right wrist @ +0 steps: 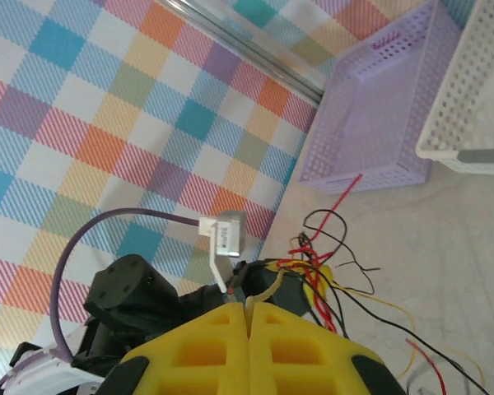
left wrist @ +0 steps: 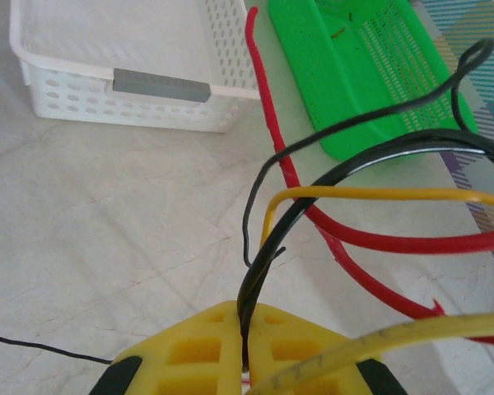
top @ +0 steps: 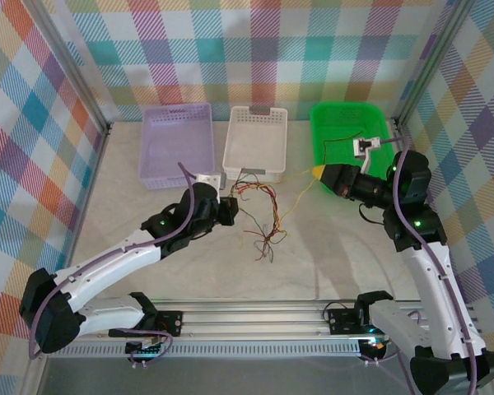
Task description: Untangle the cables
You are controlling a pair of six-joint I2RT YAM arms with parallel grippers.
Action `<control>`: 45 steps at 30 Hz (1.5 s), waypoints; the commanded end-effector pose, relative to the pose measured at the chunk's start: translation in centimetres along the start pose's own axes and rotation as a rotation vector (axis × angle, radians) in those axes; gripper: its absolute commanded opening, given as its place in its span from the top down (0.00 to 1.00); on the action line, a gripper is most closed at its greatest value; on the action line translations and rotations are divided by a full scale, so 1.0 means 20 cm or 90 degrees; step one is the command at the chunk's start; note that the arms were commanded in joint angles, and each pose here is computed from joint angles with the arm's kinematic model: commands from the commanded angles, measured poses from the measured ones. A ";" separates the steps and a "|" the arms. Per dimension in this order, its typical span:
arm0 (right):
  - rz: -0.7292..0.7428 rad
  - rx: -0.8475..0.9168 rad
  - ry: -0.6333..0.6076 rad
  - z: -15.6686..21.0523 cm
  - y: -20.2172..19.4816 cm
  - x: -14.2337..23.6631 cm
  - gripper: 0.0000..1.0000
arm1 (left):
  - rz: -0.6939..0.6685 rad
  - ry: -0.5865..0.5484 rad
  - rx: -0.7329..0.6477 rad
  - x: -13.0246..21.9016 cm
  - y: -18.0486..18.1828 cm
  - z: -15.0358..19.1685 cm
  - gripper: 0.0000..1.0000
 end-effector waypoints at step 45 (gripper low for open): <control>0.233 0.275 0.332 0.76 -0.49 -0.78 0.46 | -0.124 0.159 0.017 0.03 0.09 0.06 1.00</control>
Point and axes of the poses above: each hand's point on the last joint's axis, 136 mm out from that joint toward the fingers, its own x axis back along the fingers, its own y axis along the line the jaws close on, z = x × y, the point moved 6 cm from there along x, back along the fingers, and after that the axes turned 2 degrees about x, right-handed, at the moved point
